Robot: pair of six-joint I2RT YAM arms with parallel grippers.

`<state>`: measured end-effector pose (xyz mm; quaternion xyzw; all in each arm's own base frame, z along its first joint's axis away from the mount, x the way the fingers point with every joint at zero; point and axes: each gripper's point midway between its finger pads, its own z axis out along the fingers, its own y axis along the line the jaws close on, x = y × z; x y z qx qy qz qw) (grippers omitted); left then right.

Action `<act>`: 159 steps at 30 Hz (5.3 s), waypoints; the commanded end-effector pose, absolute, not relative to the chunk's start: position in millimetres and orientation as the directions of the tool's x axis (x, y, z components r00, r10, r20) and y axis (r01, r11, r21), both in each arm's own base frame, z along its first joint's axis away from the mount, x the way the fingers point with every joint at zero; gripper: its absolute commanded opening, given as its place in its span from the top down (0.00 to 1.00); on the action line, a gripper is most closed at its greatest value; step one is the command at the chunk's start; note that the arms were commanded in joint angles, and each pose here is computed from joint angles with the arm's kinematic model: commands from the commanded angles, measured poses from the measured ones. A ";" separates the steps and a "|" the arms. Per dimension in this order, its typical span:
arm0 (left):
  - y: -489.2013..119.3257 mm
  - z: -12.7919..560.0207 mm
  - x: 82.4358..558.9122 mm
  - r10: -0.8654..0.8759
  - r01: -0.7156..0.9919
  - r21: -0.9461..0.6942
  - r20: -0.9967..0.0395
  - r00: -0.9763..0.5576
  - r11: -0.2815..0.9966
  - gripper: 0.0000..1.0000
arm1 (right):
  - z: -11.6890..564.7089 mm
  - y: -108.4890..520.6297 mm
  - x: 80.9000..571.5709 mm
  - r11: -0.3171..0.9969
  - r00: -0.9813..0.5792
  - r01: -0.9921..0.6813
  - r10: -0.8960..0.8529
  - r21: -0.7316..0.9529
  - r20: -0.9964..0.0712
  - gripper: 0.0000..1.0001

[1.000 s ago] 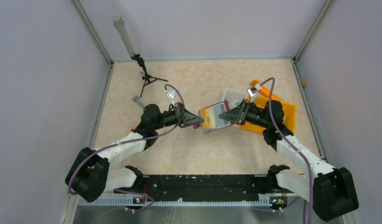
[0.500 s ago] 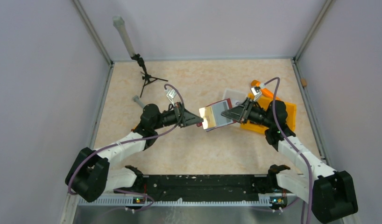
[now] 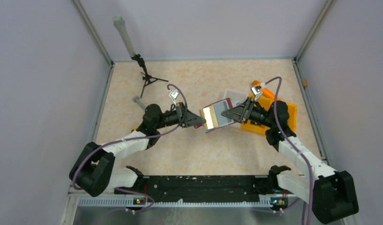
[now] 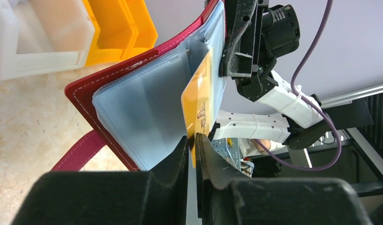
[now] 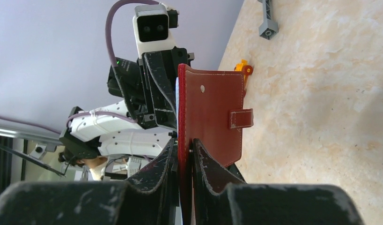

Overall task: Take the credit cards out of the card holder
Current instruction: Remove the credit card from the card holder, then move the storage box to the center of the board, then place the credit card in the storage box.

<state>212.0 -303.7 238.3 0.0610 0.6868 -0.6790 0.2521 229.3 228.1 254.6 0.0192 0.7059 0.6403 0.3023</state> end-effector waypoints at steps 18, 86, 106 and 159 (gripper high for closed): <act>-312.0 275.6 211.6 -0.276 0.507 -0.859 -0.472 -0.837 -0.069 0.65 | 267.8 228.4 226.8 0.140 -0.803 -0.413 0.411 0.900 -0.432 1.00; -593.4 196.8 277.8 0.615 0.749 0.650 -0.644 0.454 0.128 1.00 | 524.4 -69.0 138.9 0.822 0.446 0.277 0.349 0.498 -0.824 1.00; -673.2 175.6 261.5 0.469 0.659 0.747 -0.615 0.634 0.089 1.00 | 529.7 -64.5 134.3 0.828 0.445 0.244 0.367 0.505 -0.817 1.00; -548.3 110.2 350.4 0.792 0.626 0.779 -0.405 0.457 0.037 1.00 | 508.8 -49.3 148.0 0.842 0.386 0.194 0.407 0.504 -0.828 1.00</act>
